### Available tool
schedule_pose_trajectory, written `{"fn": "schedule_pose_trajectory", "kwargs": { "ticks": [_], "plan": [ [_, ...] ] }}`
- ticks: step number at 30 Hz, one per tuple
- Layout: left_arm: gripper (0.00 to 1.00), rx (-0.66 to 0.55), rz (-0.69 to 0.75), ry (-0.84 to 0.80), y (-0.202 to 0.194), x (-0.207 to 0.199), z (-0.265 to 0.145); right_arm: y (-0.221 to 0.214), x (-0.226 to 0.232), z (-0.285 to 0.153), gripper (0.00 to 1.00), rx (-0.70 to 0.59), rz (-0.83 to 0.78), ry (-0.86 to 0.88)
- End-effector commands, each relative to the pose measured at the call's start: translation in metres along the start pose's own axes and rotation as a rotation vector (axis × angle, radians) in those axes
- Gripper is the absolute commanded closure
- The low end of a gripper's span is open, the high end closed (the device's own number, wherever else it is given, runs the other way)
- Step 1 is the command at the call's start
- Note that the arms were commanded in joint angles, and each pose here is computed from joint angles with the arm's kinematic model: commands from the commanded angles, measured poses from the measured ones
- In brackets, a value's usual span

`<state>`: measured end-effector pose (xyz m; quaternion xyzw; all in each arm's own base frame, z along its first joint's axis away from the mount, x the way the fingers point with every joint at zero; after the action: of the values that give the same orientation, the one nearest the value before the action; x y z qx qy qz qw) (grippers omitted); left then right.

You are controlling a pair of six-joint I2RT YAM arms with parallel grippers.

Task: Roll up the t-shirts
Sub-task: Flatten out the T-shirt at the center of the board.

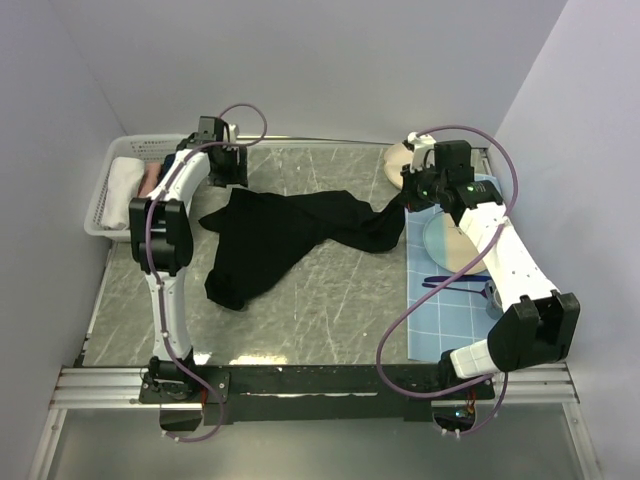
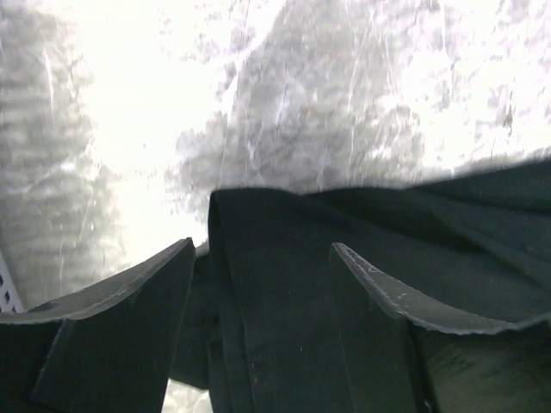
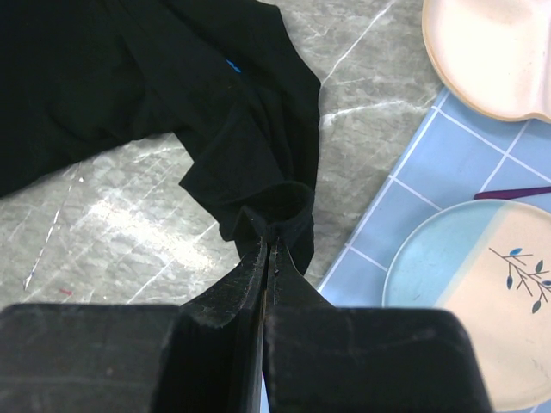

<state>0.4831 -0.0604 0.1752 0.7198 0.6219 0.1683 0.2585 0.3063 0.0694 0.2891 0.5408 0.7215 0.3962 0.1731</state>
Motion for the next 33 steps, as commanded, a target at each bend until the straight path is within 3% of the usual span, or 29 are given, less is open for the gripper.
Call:
{"fn": "schedule_pose_trajectory", "kwargs": {
  "ticks": [1,10,16,19,20,22,28,33],
  "plan": [
    [0.33,-0.047,-0.019,-0.001,0.014,0.002,0.006,0.014,0.002,-0.001,1.0,-0.048,0.0,0.01],
    [0.4,-0.009,-0.047,0.006,0.007,0.006,0.023,0.017,-0.002,0.007,1.0,-0.031,0.001,0.0],
    [0.52,-0.036,-0.061,-0.003,0.014,0.012,0.034,0.02,-0.003,0.011,1.0,-0.018,0.008,0.0],
    [0.71,-0.054,-0.063,-0.009,0.019,0.013,0.036,0.02,-0.003,0.012,1.0,-0.006,0.005,0.001],
    [0.87,-0.068,-0.064,0.0,0.021,0.014,0.034,0.019,-0.004,0.013,1.0,-0.002,0.004,-0.003],
    [0.99,-0.09,-0.063,0.005,0.026,0.015,0.029,0.019,-0.004,0.014,1.0,0.0,0.008,-0.012],
    [0.99,-0.248,-0.071,-0.01,0.06,0.025,-0.045,0.055,-0.018,0.001,1.0,-0.139,0.055,-0.124],
    [0.99,-0.59,-0.051,-0.022,0.092,0.044,-0.178,0.131,-0.041,-0.051,1.0,-0.42,0.119,-0.248]
  ]
}}
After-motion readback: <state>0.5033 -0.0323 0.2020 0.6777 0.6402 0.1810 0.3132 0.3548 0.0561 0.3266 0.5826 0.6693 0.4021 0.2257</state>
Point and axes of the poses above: each gripper's point midway between its finger pads, its own z axis out along the fingers, its own x axis along the line the jaws close on, y = z × x, the point moved 10 cm from there along -z, back along the fingers, and after that the axes turned 7 degrees about z, right-handed, at the moved point
